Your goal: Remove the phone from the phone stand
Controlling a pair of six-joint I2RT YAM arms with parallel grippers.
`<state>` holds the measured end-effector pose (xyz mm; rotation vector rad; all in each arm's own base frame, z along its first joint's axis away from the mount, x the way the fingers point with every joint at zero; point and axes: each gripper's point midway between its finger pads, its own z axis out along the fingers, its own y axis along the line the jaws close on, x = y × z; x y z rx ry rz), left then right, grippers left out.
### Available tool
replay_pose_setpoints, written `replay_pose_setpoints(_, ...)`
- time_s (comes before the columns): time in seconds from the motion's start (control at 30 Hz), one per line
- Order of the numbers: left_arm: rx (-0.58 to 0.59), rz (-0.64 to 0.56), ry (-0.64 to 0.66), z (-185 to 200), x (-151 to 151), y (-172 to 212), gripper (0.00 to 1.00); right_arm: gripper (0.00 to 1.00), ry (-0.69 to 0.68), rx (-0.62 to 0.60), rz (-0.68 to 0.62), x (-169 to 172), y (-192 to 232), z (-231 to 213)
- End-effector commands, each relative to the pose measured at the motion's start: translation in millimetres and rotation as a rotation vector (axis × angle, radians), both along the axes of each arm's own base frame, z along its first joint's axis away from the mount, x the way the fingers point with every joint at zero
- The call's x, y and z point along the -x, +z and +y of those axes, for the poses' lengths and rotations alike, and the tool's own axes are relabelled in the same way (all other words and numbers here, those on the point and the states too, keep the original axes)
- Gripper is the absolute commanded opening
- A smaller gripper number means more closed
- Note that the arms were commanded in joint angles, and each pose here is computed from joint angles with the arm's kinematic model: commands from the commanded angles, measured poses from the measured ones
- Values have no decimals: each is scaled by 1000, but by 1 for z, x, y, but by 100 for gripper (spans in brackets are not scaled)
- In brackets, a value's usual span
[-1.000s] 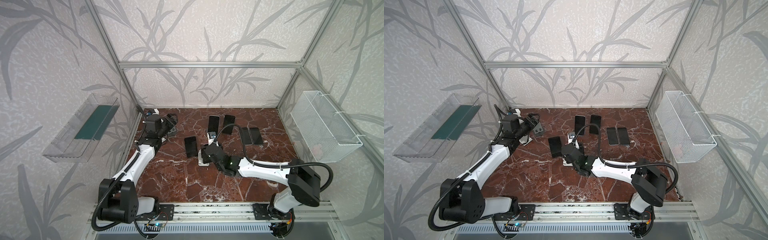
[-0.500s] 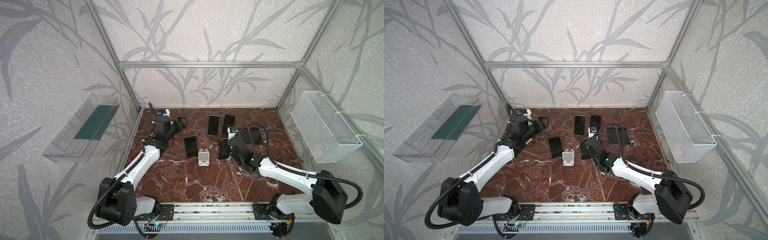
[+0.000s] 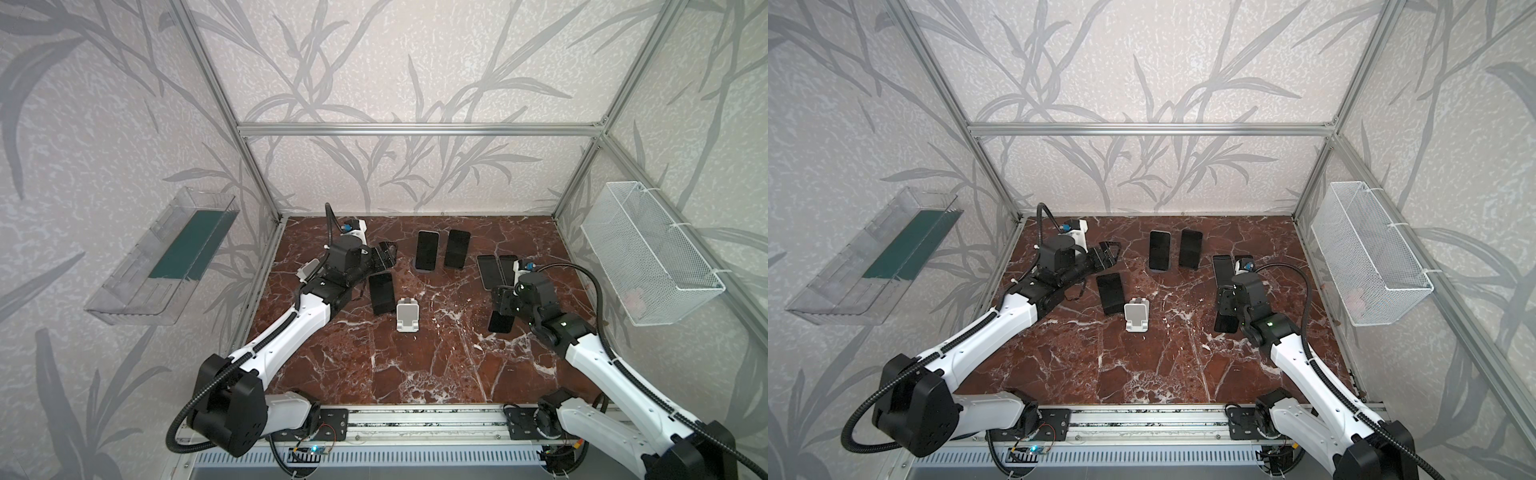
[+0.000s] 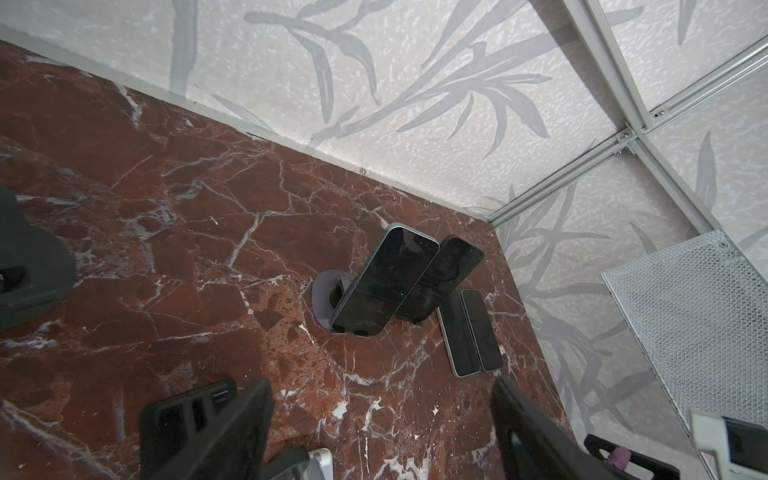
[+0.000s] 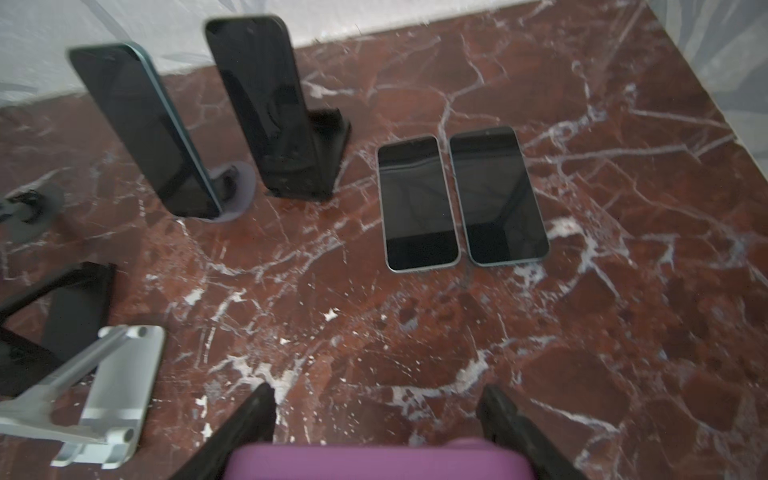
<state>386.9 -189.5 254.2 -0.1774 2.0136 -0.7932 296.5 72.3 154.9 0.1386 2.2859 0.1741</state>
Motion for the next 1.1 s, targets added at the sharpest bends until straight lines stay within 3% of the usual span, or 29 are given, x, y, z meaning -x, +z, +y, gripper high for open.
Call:
replay_pose_setpoints(0.0,40,-16,-42,-11,-2,15,83,66,9,-21,70,4,-7,-3)
replay_pose_setpoints(0.17,51,-1,-63,-16,-3,12,83,67,-83,16,184,1,-26,-30)
replay_pose_setpoints(0.5,66,73,-100,-27,-9,-9,85,67,-59,-8,287,-14,-54,-24)
replay_pose_setpoints(1.07,40,87,-110,-30,-15,-24,85,67,-45,3,526,-38,-88,-23)
